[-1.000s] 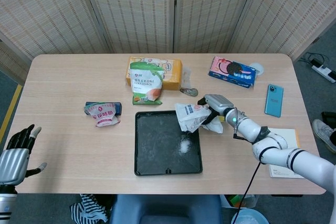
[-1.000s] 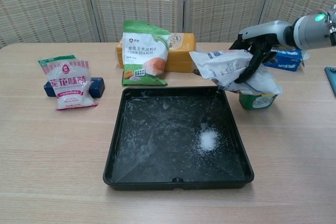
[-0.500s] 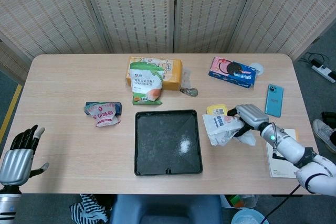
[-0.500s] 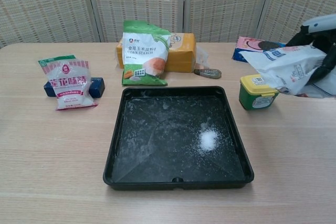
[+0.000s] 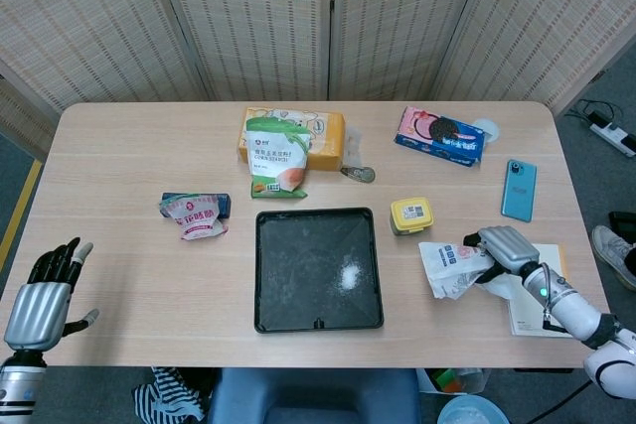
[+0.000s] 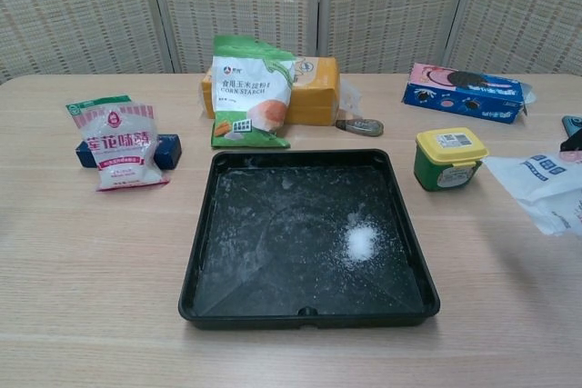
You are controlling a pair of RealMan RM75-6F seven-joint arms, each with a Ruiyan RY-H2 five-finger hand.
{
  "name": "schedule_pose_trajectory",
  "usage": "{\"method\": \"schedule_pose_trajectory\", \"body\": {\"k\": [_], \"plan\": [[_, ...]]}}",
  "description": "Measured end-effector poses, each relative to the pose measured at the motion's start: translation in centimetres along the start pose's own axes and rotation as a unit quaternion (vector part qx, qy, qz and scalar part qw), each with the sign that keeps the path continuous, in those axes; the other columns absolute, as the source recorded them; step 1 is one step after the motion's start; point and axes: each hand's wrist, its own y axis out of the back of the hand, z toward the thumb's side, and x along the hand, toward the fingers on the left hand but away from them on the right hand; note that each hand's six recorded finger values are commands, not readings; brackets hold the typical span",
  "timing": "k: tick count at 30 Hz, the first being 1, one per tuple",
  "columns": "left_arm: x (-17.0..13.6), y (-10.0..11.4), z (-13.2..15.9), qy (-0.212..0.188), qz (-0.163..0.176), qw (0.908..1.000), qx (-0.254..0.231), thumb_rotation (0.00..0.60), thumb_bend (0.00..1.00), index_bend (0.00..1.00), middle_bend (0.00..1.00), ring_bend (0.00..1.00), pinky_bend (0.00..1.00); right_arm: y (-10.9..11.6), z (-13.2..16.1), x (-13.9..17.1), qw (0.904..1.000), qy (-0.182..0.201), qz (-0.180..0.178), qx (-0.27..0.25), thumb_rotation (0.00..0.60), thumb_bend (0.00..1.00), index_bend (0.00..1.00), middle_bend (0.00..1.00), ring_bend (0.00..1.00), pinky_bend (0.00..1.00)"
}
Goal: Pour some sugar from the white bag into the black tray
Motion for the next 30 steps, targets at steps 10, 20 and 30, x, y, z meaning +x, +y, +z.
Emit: {"method": "schedule_pose_trajectory", "body": {"k": [10,20,30], "plan": [[-0.2,0.3,-0.5,0.002,0.0,1.0,-0.01,0.6,0.18,0.0,0.02,0.08,0.13,-3.5,-0.2,-3.2,0.9994,-0.002,0.026,0.024,0.6,0.19,0.88,0.84,0.93,1.0],[-0.5,0.5,-0.6,0.002,0.003,0.9999,-0.014,0.6,0.18,0.0,0.02,0.08,0.14,-4.4,-0.1,-3.8,0.9989,0.007,0.04,0.022,0.6,0.19,0.15,0.24,0.58,0.99],[-0.4,0.5,-0.5,-0.002,0.004,0.9999,-0.015,0.6,0.18,0.0,0.02,0.08,0.14,-3.3,-0.2,-2.1,0.9977,0.019,0.051,0.04,0.6,0.19,0.0,0.0,0.29,0.76]]}}
